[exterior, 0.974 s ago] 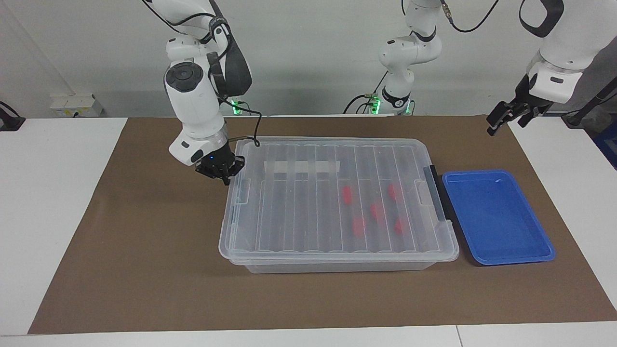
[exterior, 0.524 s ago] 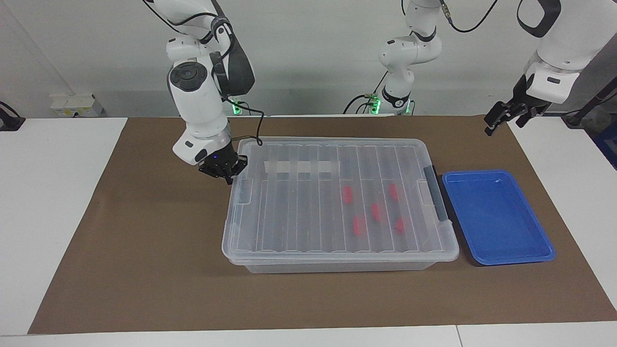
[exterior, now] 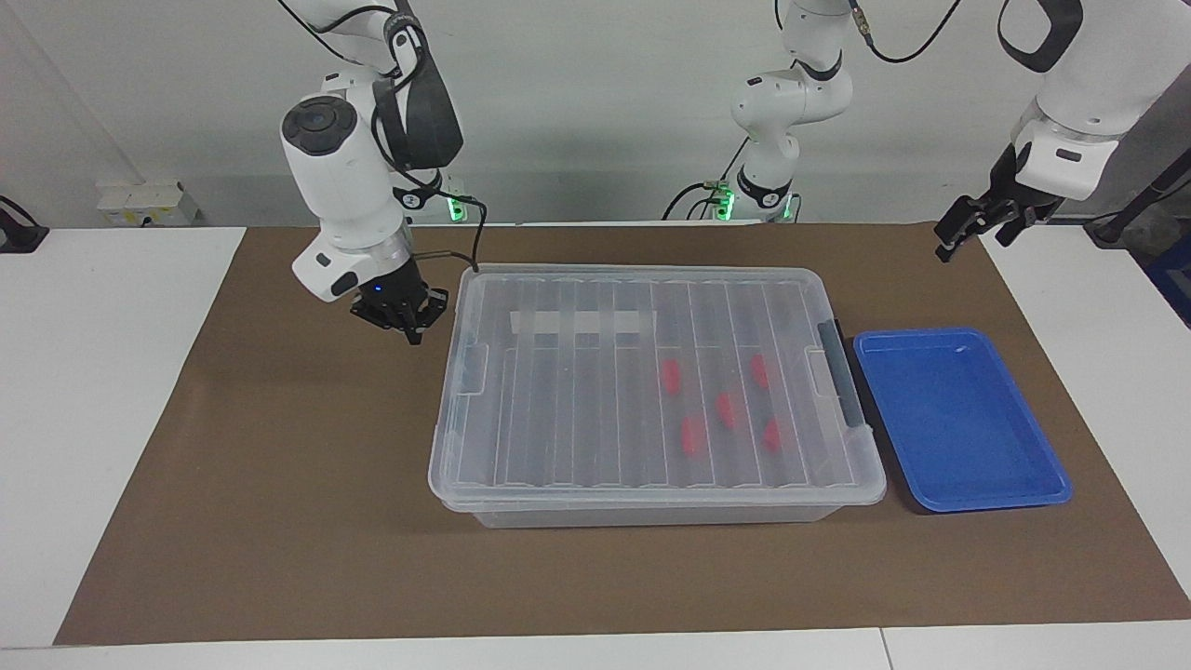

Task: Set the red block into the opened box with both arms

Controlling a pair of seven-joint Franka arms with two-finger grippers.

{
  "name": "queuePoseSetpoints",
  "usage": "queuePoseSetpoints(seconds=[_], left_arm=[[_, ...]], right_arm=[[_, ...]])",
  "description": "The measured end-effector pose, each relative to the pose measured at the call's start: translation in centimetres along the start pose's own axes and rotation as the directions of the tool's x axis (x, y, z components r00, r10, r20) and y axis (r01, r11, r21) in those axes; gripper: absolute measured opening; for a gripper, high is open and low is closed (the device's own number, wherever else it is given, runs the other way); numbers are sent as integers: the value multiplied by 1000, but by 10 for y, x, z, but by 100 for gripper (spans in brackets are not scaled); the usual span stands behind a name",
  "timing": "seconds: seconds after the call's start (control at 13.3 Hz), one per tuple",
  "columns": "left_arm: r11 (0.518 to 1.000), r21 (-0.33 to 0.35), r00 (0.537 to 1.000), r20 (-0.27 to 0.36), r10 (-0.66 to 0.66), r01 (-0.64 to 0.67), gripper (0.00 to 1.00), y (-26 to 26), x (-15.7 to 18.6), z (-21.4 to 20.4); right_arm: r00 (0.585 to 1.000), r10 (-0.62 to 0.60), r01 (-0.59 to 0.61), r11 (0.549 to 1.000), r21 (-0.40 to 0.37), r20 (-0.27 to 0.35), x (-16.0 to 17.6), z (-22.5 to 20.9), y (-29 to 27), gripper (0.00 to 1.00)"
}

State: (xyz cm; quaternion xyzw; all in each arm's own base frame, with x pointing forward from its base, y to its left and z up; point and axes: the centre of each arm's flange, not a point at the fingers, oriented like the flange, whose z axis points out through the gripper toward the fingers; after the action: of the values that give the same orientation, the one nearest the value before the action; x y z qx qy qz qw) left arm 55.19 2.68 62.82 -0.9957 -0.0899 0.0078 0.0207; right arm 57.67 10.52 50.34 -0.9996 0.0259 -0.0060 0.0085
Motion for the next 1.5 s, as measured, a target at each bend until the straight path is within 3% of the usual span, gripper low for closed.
queuePoseSetpoints(seconds=[0.3, 0.37, 0.97, 1.27, 1.5], left_arm=[[1000, 0, 1000, 0, 0, 0, 100, 0, 0, 0], [1000, 0, 1000, 0, 0, 0, 100, 0, 0, 0], [1000, 0, 1000, 0, -2, 2, 100, -1, 0, 0], [1000, 0, 1000, 0, -2, 2, 100, -1, 0, 0], [1000, 0, 1000, 0, -2, 2, 100, -1, 0, 0]], right_arm=[[993, 115, -115, 993, -6, 5, -2, -19, 56, 5], [991, 135, -135, 991, -6, 5, -2, -23, 68, 12], [983, 182, -182, 983, -7, -12, -14, -94, 95, 99], [984, 176, -176, 984, -34, -10, -19, -137, 94, 100], [987, 162, -161, 986, -50, 17, -19, -138, 90, 100]])
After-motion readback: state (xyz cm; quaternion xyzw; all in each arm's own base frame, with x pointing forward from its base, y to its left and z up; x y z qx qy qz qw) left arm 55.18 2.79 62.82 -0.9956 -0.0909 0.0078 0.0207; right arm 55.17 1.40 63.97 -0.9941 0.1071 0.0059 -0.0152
